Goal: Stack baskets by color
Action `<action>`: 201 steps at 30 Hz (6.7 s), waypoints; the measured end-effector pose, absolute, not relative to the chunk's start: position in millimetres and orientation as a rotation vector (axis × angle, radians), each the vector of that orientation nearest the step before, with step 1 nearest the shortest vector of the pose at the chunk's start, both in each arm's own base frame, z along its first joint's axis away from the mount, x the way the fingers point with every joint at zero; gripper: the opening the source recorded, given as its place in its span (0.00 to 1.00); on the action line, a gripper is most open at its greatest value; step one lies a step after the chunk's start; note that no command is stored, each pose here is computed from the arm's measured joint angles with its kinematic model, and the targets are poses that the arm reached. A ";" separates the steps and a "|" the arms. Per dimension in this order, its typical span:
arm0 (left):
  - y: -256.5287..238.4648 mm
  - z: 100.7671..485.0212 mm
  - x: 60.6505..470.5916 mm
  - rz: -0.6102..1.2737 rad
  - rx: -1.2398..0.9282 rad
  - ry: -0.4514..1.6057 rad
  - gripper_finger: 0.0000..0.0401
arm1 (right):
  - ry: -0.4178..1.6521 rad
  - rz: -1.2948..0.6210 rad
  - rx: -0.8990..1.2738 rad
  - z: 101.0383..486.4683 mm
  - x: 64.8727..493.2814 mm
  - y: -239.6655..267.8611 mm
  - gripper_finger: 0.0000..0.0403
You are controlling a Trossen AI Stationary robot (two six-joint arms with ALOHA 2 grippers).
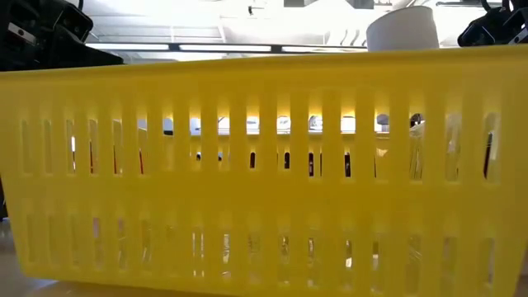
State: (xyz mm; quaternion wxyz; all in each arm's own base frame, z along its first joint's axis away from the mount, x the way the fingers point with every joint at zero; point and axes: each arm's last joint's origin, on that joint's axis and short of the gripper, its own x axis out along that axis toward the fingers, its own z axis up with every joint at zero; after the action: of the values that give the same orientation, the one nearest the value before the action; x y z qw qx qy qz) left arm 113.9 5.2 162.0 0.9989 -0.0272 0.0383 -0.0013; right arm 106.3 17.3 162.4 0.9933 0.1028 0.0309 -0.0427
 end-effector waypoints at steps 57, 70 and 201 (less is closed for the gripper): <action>5.2 162.5 113.9 0.003 -0.210 0.072 0.22 | -0.470 0.069 0.129 232.9 94.6 18.5 0.24; 5.2 162.4 113.9 0.003 -0.211 0.073 0.22 | 0.261 -0.028 0.282 290.4 116.9 23.7 0.24; 5.2 157.2 113.4 0.008 -0.215 0.126 0.22 | 1.126 -0.081 0.215 242.7 255.0 106.7 0.00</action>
State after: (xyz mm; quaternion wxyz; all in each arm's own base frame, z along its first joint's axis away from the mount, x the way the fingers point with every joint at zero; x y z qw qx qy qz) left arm 113.4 5.2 157.2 0.9922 -0.1072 0.0629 0.0042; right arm 255.0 106.7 242.7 0.8393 0.1018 0.5327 -0.0384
